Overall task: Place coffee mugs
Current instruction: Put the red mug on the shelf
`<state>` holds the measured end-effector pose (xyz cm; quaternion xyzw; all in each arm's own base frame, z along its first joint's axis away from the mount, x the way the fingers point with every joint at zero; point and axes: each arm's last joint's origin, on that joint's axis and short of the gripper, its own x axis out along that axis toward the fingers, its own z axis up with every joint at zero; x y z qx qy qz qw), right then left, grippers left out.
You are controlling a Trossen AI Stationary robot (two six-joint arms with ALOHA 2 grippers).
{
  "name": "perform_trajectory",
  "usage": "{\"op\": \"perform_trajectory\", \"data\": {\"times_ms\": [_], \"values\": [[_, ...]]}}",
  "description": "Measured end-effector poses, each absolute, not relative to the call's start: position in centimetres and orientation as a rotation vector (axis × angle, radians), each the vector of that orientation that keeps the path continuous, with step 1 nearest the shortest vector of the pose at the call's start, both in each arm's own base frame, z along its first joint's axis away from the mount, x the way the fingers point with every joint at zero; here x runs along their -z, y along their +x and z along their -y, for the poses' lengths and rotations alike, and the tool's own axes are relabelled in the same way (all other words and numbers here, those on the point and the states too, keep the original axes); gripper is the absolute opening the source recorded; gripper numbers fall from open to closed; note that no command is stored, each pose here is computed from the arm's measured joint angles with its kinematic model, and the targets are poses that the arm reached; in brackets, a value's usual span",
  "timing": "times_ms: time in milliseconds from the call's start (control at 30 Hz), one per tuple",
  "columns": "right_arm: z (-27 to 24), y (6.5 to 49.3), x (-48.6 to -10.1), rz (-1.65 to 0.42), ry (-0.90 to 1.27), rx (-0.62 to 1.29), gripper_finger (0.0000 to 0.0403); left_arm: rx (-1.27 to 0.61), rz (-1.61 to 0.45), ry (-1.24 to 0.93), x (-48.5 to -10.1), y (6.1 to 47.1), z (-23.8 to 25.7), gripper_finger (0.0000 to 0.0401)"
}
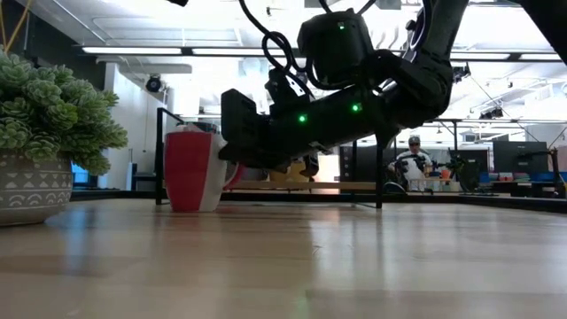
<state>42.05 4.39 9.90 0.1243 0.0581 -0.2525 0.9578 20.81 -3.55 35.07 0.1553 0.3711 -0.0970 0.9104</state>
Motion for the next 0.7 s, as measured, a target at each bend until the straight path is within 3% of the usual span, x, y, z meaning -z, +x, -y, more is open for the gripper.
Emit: {"op": "perform_trajectory", "data": {"times_ms": [333, 567, 700], "values": [[-5.3, 41.8, -14.5, -0.048, 0.176, 0.436, 0.0119, 0.201, -0.77, 0.321, -35.0, 20.8, 3.5, 0.0177], [-6.1, 40.6, -20.4, 0.015, 0.071, 0.361, 0.0119, 0.184, -0.771, 0.347, -35.0, 20.8, 3.5, 0.0177], [-4.2, 40.6, -25.0, -0.113, 0.036, 0.326, 0.0119, 0.17, -0.779, 0.345, -35.0, 20.7, 3.4, 0.0177]]}}
